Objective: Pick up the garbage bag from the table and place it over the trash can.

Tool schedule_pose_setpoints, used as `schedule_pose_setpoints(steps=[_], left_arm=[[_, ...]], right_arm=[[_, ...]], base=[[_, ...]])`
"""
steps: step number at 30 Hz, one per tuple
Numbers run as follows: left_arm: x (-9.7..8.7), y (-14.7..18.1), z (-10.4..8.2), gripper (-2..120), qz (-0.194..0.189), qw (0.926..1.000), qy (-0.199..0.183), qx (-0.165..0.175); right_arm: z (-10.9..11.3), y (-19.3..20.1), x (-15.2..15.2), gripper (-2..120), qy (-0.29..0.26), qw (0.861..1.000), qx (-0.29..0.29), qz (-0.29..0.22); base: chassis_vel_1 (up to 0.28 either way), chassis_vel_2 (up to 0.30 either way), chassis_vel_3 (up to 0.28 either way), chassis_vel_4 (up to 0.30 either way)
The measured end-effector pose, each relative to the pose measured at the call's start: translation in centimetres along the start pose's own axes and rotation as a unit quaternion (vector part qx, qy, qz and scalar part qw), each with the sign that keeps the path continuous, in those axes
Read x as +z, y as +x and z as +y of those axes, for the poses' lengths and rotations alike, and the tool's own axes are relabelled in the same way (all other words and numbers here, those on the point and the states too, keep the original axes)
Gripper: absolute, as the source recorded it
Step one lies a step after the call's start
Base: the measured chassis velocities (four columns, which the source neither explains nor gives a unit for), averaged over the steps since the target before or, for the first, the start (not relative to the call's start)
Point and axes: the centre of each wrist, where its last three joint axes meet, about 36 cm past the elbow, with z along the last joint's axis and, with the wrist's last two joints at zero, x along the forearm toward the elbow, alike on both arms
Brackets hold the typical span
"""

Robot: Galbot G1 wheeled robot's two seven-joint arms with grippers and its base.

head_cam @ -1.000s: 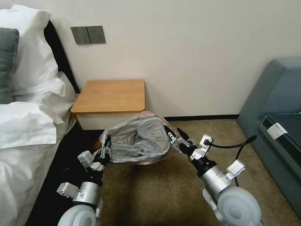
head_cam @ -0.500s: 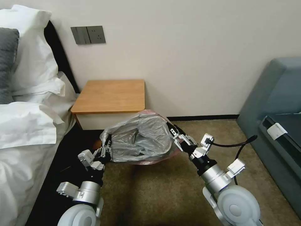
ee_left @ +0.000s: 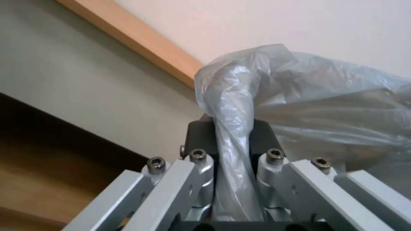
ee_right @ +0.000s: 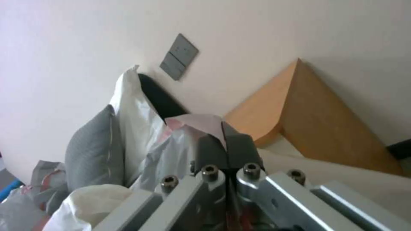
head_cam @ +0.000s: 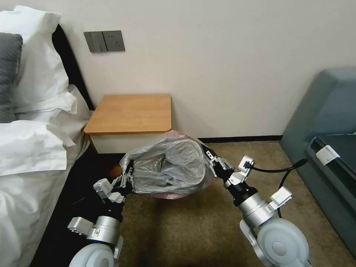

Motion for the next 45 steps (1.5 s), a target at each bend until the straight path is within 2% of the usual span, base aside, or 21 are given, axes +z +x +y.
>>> schedule_pose_setpoints(steps=[7,14,27,35,39,41,42,43,45], left_arm=[[-0.1,0.3,-0.2,9,0.002,0.9999,0.004,0.010],[-0.6,0.6,-0.5,9,0.001,0.9993,0.023,0.029],[-1.1,0.8,-0.7,9,0.007,0.9970,0.058,0.050],[-1.1,0.7,-0.6,9,0.007,0.9968,0.063,0.049],[-0.8,0.5,-0.3,9,0.011,0.9980,0.055,0.027],[-0.8,0.5,-0.3,9,0.011,0.9981,0.055,0.025],[-0.8,0.3,-0.2,9,0.011,0.9983,0.055,0.015],[-0.7,0.2,-0.1,9,0.014,0.9983,0.056,0.008],[-0.7,0.1,-0.1,9,0.016,0.9981,0.058,0.006]], right_arm=[[-0.5,-0.5,0.0,0,-0.002,1.000,0.017,-0.003],[-2.6,-1.0,0.2,0,0.008,0.999,0.050,0.006],[-5.2,-2.3,0.4,0,0.025,0.997,0.064,0.020],[-5.0,-2.5,0.5,0,0.025,0.997,0.064,0.027],[-4.5,-1.6,0.6,18,0.028,0.997,0.068,0.036],[-4.5,-1.5,0.6,20,0.029,0.997,0.069,0.037],[-4.4,-1.1,0.6,30,0.032,0.996,0.073,0.038],[-4.4,-0.6,0.3,34,0.034,0.996,0.077,0.038],[-4.6,-0.3,0.2,38,0.037,0.995,0.081,0.037]], base=[[0.000,0.000,0.000,0.000],[0.000,0.000,0.000,0.000],[0.000,0.000,0.000,0.000],[0.000,0.000,0.000,0.000],[0.000,0.000,0.000,0.000],[0.000,0.000,0.000,0.000],[0.000,0.000,0.000,0.000],[0.000,0.000,0.000,0.000],[0.000,0.000,0.000,0.000]])
